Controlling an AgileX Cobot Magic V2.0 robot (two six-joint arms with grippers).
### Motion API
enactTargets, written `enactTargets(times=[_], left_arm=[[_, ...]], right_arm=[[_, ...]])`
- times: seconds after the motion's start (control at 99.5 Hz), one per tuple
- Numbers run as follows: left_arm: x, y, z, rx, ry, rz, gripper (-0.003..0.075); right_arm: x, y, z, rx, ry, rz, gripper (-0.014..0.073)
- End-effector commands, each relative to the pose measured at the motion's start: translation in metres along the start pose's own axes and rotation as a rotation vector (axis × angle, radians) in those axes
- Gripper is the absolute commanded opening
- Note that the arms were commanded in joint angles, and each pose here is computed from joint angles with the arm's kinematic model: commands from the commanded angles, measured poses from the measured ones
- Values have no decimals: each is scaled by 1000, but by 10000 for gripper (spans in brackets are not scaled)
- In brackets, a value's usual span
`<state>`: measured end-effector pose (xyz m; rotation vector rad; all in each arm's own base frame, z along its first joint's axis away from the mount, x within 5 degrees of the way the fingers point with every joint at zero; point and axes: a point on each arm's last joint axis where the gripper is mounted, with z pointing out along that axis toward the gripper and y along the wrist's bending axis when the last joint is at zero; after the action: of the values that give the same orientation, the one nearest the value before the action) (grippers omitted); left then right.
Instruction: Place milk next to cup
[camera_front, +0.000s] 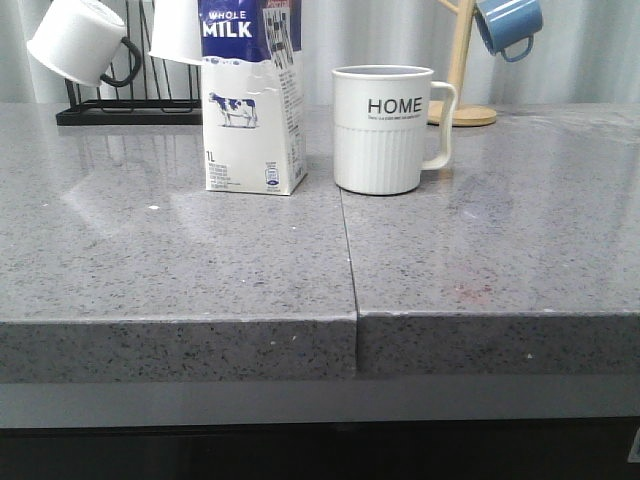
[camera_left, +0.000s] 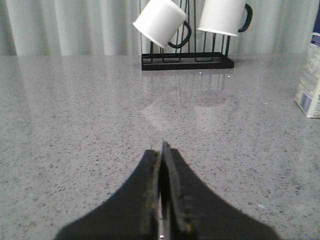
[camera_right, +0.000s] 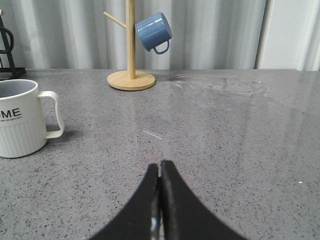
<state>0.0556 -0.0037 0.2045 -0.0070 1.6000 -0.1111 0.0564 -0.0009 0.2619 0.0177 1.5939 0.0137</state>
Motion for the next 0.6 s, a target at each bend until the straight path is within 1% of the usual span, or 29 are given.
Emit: enactTargets(times=[0.0,0.07,0.201,0.593], left_arm=[[-1,-2,-1,40,-110,4,-20],[1,-2,-1,47,-142,3,-21],[1,-2,-1,47,-141,21,-20],[1,-2,-1,47,-141,21,-21]], right_arm=[[-15,1,-1,-3,-96,-8,-122],[-15,1,-1,-3,-96,-8,-122],[-15,1,-1,-3,-96,-8,-122],[-15,1,-1,-3,-96,-8,-122]])
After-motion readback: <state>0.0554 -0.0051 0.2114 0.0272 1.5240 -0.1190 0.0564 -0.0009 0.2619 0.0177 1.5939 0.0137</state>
